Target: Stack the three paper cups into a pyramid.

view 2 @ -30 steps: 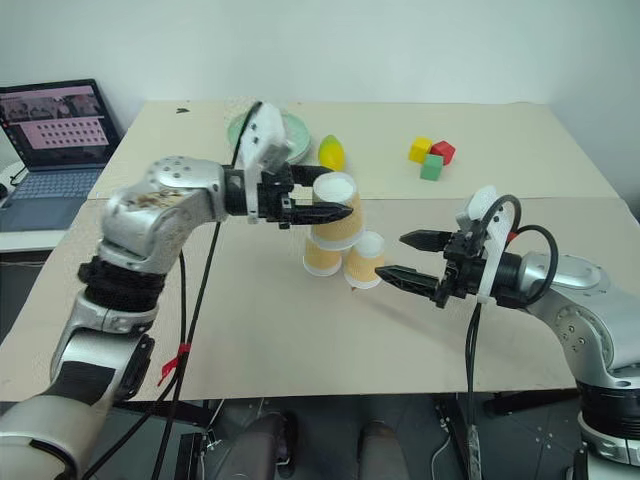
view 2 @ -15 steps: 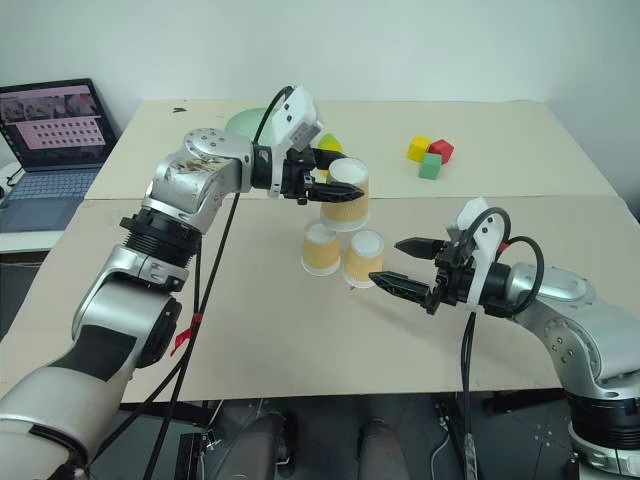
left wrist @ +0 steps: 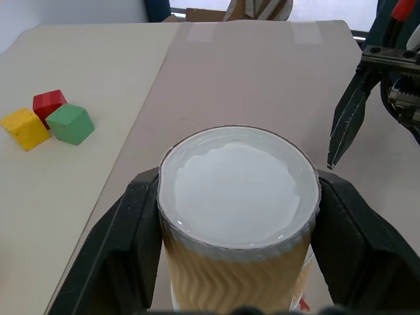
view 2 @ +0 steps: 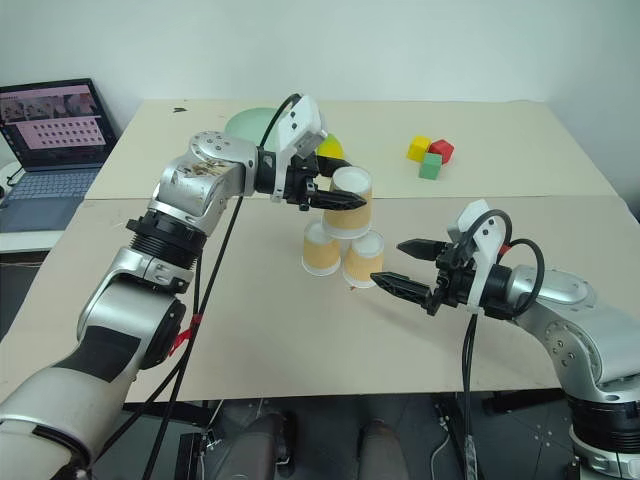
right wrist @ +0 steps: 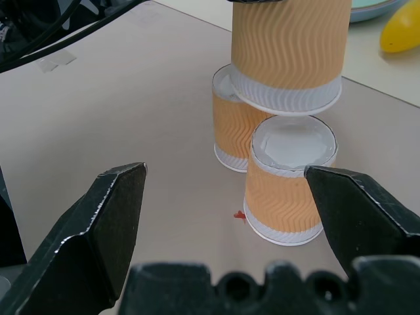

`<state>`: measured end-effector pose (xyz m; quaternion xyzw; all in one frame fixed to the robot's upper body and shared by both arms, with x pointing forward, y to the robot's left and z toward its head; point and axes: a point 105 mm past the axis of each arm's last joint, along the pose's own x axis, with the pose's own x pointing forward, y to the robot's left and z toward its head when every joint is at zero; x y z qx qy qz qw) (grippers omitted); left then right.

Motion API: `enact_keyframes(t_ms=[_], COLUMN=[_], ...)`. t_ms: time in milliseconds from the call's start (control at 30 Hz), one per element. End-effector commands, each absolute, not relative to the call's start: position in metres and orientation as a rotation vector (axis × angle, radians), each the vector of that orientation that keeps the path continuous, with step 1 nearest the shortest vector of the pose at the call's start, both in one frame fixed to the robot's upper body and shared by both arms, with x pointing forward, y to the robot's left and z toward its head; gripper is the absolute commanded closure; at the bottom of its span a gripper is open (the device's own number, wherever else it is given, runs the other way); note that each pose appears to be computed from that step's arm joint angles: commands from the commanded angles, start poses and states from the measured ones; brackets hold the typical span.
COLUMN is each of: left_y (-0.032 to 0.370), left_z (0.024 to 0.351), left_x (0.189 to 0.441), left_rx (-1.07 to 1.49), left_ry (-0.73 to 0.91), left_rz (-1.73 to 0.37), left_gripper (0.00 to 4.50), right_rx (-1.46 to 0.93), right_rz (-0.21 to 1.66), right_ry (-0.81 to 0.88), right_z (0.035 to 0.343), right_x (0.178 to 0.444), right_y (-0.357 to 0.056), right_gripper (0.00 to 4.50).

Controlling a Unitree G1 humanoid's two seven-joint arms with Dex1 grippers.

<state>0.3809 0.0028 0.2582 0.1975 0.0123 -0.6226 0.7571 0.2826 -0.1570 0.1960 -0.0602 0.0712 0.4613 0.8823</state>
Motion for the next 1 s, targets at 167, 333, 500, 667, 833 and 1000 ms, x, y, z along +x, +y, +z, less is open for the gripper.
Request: enact_keyframes(t_ms=[167, 333, 500, 667, 833, 1000], left_y=[-0.002, 0.000, 0.002, 0.002, -0.001, -0.002], left_z=[0.258, 0.256, 0.260, 0.262, 0.277, 0.307], left_x=[0.370, 0.371, 0.374, 0.373, 0.371, 0.365], left_rx=[0.470, 0.457, 0.437, 0.432, 0.369, 0.296], left_ry=[-0.009, 0.002, 0.000, -0.004, -0.010, -0.066], left_rz=[-1.392, -1.387, -1.371, -1.373, -1.377, -1.381], left_gripper=[1.67, 1.67, 0.29, 0.07, 0.07, 0.07], right_rx=[-0.164, -0.166, -0.166, -0.170, -0.171, -0.168], right_rz=[0.934, 0.930, 0.927, 0.927, 0.928, 0.930], right_ry=[0.085, 0.093, 0.097, 0.100, 0.106, 0.111], right_z=[0.209, 0.207, 0.206, 0.206, 0.205, 0.204], right_x=[0.283, 0.283, 0.284, 0.284, 0.285, 0.285], right_y=[-0.162, -0.163, -0.164, -0.165, -0.165, -0.166], right_gripper=[0.00, 0.00, 0.00, 0.00, 0.00, 0.00])
